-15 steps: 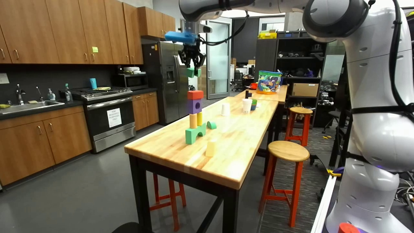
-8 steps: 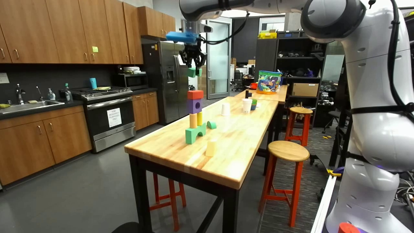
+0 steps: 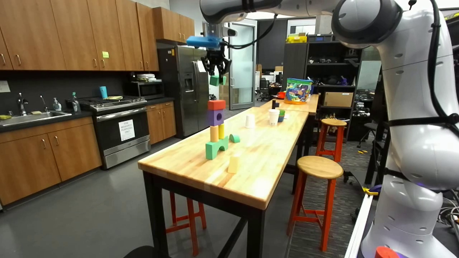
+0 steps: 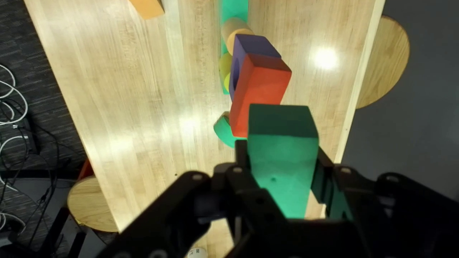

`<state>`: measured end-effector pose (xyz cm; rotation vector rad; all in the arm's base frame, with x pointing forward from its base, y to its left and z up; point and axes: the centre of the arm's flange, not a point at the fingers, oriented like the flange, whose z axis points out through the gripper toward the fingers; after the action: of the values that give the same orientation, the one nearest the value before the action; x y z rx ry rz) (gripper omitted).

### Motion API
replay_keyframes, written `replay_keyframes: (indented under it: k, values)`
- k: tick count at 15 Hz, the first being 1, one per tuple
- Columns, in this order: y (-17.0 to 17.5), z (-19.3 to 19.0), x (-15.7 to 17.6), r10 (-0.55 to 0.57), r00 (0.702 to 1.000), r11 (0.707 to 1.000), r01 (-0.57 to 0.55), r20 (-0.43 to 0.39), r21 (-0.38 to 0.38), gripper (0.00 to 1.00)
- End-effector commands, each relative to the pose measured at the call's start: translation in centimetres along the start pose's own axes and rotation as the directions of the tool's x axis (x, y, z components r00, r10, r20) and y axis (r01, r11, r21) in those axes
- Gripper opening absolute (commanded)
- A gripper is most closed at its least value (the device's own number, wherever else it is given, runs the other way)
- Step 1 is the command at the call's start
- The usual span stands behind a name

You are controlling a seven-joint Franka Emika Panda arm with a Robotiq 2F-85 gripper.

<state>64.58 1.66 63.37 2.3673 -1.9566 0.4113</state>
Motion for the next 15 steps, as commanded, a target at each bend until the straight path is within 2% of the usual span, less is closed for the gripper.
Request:
replay_keyframes:
  k: [1, 5, 8, 9, 15]
  values:
    - [-1.3, -0.8, 0.6, -0.023, 1.000, 0.999, 0.023, 0.015, -0.026, 0.16]
    - [-1.3, -0.3, 0.3, -0.037, 0.999, 0.998, 0.038, 0.018, -0.050, 0.16]
    - [-1.1, -0.6, -0.2, -0.043, 0.999, 0.999, 0.043, 0.022, -0.012, 0.16]
    - [-0.7, 0.5, -0.2, -0.027, 1.000, 0.999, 0.027, 0.007, -0.034, 0.41]
    - [-0.8, 0.0, -0.5, -0.034, 0.999, 0.999, 0.034, 0.008, -0.023, 0.41]
